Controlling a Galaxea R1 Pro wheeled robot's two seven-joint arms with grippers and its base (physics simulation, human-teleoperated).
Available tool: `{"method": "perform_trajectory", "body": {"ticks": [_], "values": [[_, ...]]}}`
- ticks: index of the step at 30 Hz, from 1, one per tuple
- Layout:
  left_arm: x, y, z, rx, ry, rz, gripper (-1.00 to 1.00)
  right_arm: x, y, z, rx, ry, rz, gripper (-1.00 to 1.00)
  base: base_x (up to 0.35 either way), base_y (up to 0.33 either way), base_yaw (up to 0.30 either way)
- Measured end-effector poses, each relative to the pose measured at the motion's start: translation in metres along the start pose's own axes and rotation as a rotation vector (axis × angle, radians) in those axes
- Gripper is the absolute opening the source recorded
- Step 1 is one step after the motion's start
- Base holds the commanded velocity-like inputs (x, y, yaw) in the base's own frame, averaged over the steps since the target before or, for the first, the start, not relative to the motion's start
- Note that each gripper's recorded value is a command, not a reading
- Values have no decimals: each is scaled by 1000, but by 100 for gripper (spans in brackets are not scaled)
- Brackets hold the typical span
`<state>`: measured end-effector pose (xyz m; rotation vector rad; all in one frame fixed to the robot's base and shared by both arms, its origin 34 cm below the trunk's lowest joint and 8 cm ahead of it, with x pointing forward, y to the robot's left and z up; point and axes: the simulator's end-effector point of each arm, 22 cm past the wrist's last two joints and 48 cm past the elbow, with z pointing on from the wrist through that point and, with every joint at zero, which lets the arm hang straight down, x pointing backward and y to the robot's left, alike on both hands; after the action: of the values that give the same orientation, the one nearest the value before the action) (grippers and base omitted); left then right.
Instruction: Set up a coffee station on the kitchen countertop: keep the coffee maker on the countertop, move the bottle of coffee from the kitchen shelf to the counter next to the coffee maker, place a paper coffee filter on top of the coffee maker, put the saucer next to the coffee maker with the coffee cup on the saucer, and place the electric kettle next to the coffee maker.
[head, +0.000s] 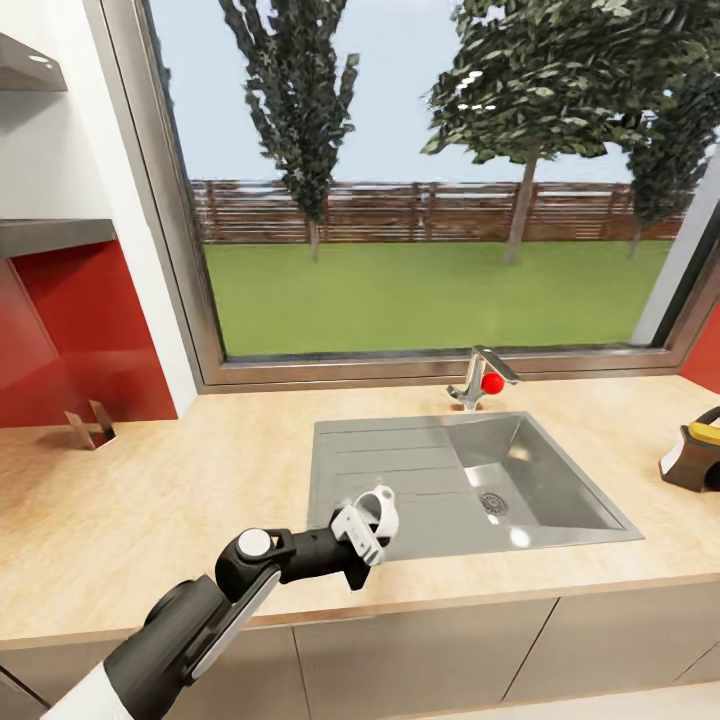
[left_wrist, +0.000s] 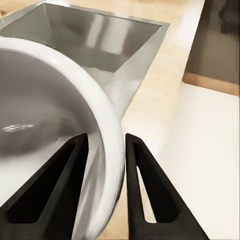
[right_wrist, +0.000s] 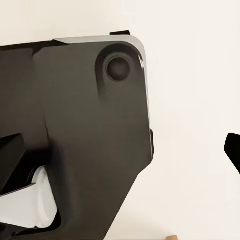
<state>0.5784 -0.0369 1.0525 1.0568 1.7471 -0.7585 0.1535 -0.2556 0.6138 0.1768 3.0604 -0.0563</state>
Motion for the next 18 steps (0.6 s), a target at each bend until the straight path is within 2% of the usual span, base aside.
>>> {"method": "perform_trajectory", "body": {"ticks": [13, 18], "values": [[15, -15, 3, 21, 15, -20, -100, -4, 1, 0, 0, -9, 4, 100, 0, 0, -3], [19, -29, 6, 44, 8, 7, -100, -7, 0, 0, -1, -14, 5, 100, 0, 0, -150]]}}
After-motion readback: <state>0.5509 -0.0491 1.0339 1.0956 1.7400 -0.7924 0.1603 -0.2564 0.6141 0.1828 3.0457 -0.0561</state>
